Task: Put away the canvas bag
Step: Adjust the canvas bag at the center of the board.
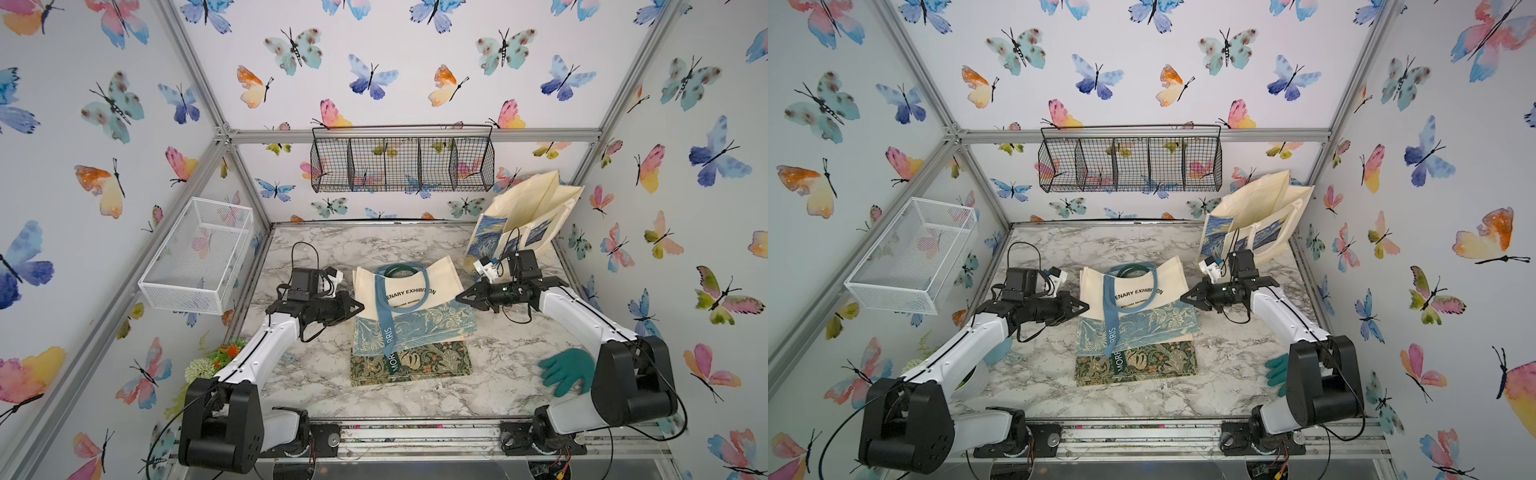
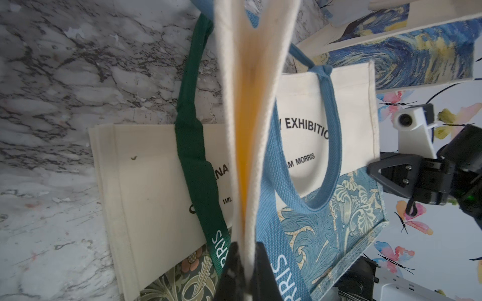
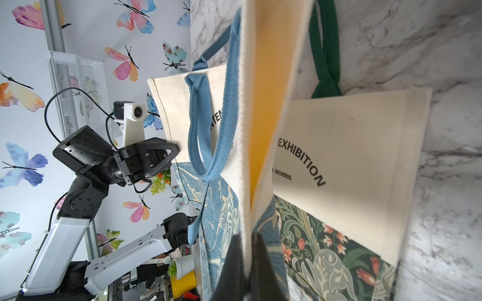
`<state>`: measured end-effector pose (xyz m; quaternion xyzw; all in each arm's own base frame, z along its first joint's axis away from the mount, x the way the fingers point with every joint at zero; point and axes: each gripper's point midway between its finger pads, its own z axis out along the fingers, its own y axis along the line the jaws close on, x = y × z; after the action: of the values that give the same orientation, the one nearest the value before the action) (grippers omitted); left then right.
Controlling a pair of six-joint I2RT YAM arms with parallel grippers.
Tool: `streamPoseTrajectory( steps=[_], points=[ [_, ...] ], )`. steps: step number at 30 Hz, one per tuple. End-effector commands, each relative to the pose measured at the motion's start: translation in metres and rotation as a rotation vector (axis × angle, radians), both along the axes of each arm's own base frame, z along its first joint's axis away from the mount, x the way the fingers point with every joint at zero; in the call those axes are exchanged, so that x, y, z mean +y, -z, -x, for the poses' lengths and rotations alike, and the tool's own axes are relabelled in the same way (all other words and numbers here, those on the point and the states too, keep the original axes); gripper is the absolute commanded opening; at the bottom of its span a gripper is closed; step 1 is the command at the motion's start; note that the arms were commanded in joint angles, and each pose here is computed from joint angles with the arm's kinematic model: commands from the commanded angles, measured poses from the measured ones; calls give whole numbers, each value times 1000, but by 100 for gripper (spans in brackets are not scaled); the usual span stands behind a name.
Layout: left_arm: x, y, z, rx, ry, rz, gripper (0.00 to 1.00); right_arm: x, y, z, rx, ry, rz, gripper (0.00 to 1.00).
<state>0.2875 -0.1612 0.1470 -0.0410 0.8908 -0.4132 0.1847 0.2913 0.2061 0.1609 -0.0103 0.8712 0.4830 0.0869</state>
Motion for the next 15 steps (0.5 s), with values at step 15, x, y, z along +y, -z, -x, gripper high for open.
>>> streamPoseTrajectory(
  steps=[15],
  points=[
    [-5, 57, 29, 154, -23, 65, 16, -4, 82, 41, 179, -24, 38, 2]
  ],
)
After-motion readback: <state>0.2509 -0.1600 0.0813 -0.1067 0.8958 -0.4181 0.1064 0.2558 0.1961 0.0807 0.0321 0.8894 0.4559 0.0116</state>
